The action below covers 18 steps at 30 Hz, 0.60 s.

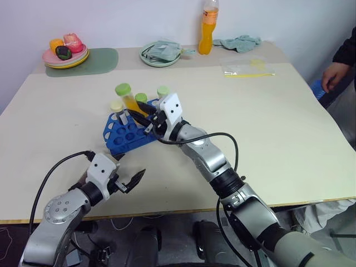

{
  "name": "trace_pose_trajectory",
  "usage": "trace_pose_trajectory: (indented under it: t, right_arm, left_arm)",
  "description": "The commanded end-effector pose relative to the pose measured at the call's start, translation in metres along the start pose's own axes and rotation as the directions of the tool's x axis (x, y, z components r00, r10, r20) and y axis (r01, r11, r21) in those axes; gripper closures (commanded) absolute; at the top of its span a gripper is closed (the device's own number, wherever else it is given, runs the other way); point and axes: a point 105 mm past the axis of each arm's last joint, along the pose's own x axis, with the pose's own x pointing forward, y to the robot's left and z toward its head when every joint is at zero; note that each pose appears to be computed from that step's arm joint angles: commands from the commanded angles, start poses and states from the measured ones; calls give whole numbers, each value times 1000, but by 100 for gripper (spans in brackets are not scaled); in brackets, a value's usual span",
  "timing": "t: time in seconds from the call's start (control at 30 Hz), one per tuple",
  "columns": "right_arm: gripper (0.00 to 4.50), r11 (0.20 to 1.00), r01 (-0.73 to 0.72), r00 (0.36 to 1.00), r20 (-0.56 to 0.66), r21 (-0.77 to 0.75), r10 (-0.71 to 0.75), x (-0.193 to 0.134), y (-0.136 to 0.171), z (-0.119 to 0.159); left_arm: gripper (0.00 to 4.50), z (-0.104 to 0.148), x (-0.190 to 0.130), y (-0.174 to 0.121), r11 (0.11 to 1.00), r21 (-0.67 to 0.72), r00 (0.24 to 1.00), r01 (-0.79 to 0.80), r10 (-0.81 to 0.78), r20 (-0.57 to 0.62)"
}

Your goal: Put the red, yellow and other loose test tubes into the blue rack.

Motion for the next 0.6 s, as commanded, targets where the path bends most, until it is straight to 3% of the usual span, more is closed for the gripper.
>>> trace_pose_trajectory:
  t: [0.03, 0.33, 0.6]
  right_arm:
    - [376, 1000, 2, 998, 55, -27, 0, 3, 2, 8]
    - [376, 993, 120, 993, 0, -21, -120, -1, -17, -22]
    - [376, 991, 129, 992, 14, -39, -128, -6, -18, -33]
  left_arm:
    - [0, 13, -4, 0, 1000, 22, 999, -12, 11, 42]
    - [0, 19, -3, 0, 1000, 26, 998, -10, 9, 61]
    - [0, 21, -2, 0, 999, 34, 998, -8, 6, 67]
